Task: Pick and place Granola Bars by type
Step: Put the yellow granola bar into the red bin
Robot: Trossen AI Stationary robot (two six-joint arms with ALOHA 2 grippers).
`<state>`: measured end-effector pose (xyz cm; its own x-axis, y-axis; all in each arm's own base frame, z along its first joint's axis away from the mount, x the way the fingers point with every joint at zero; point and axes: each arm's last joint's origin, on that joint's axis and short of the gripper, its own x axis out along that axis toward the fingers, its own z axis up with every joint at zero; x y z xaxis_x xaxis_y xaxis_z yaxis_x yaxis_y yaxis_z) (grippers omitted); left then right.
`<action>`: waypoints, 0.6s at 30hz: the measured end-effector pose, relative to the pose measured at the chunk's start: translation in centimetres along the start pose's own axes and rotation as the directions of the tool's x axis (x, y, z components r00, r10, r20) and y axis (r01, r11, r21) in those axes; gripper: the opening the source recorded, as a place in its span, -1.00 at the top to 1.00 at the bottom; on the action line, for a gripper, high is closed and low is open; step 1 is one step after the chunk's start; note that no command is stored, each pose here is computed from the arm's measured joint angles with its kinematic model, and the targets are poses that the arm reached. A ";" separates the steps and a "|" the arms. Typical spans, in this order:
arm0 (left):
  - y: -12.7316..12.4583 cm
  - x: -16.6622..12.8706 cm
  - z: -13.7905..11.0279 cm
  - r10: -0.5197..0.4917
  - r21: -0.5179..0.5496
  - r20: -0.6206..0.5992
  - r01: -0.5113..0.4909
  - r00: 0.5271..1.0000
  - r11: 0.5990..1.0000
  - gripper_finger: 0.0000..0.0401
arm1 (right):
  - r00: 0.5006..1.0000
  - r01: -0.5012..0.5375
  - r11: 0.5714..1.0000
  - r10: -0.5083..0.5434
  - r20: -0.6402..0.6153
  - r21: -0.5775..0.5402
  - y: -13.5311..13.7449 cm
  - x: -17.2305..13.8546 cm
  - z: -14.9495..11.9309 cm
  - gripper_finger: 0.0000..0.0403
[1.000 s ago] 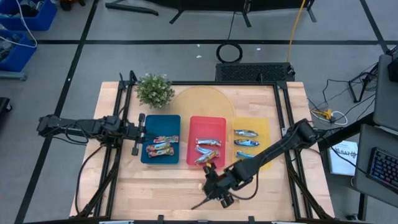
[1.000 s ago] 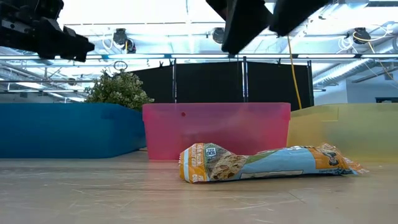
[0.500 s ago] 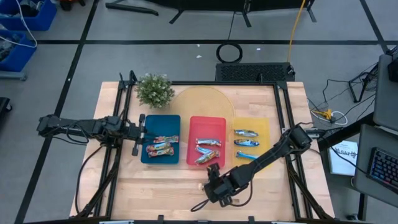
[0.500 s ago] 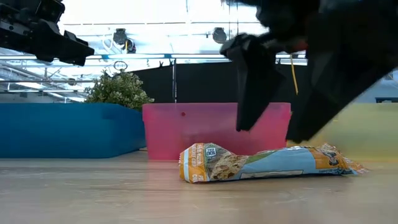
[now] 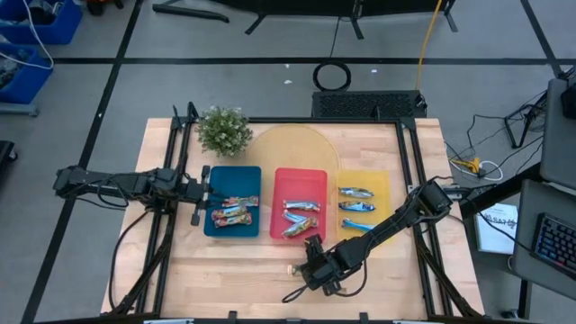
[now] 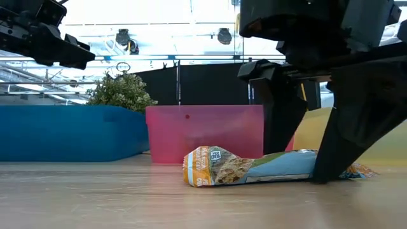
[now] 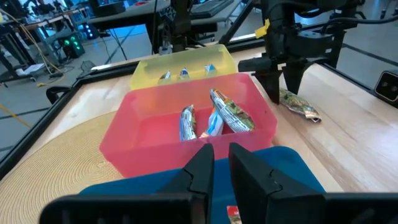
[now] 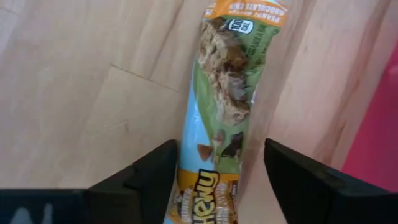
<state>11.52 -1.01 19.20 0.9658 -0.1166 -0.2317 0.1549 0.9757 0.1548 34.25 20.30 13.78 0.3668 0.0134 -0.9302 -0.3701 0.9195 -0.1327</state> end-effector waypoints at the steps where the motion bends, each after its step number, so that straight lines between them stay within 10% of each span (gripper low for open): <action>1: 0.0 0.0 0.0 0.000 0.000 0.000 0.000 1.000 1.000 0.71 | 1.000 -0.002 1.000 0.002 -0.003 0.000 0.0 0.0 -0.1 -0.12; 11: 0.0 0.0 0.0 0.001 -0.003 0.003 -0.001 1.000 1.000 0.71 | 0.998 -0.053 0.998 0.054 0.033 -0.025 -0.3 -0.4 0.3 0.63; 18: 0.0 0.0 0.0 0.001 -0.003 0.004 -0.001 1.000 1.000 0.71 | 0.974 -0.046 0.998 0.052 0.221 -0.030 -1.2 -3.7 2.0 0.77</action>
<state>11.53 -1.00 19.24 0.9667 -0.1164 -0.2278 0.1534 0.9764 0.1523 35.06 19.91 18.08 0.5269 0.1475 -0.8370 -0.4124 0.9055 -0.1001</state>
